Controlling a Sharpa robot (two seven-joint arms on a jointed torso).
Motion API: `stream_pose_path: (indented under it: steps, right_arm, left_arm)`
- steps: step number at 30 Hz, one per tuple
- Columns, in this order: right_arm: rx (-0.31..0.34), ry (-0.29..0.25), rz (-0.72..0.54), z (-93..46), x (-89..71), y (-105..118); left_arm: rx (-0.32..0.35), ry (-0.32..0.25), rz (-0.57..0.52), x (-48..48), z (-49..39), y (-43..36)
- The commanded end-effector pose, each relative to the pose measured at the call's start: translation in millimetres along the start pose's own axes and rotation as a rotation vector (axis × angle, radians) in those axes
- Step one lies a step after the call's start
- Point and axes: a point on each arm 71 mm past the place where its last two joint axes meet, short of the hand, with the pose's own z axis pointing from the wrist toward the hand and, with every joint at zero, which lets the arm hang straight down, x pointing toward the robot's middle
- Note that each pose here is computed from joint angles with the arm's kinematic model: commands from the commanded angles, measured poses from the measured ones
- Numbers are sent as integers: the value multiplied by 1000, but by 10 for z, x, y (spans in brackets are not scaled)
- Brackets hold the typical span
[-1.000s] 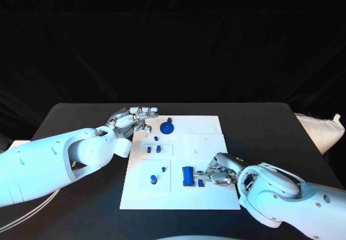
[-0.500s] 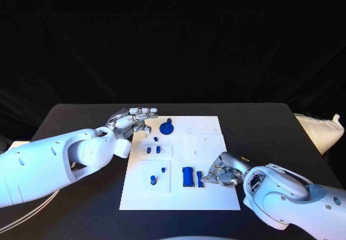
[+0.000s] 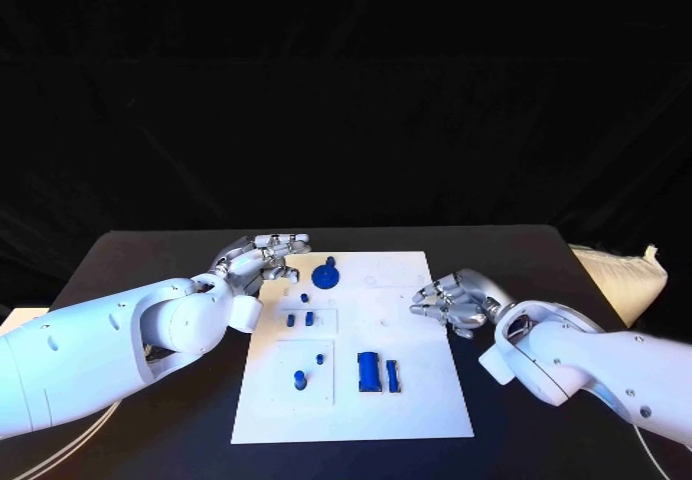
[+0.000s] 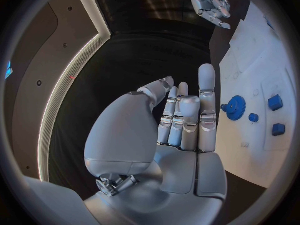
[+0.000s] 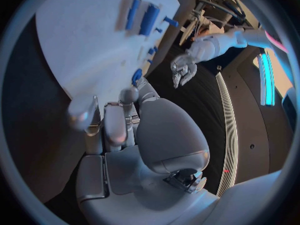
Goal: Assemble the parts on the task board
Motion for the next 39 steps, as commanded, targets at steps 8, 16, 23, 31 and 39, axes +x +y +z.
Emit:
stream_pose_path:
  steps: [8,16,23,31,39]
  right_arm:
    - [-102,-152,523,617,-476,-40]
    - [-158,-160,561,848,-515,-27]
    - [-183,-148,549,902,-504,-7]
    - [-138,-189,533,883,-474,-17]
    - [-153,-249,572,701,-202,161]
  left_arm:
    - [65,-185,2,-209,280,29]
    - [88,-229,2,-282,438,46]
    - [104,-233,3,-290,463,39]
    - [79,-236,24,-268,438,71]
    - [105,-284,107,-60,262,132]
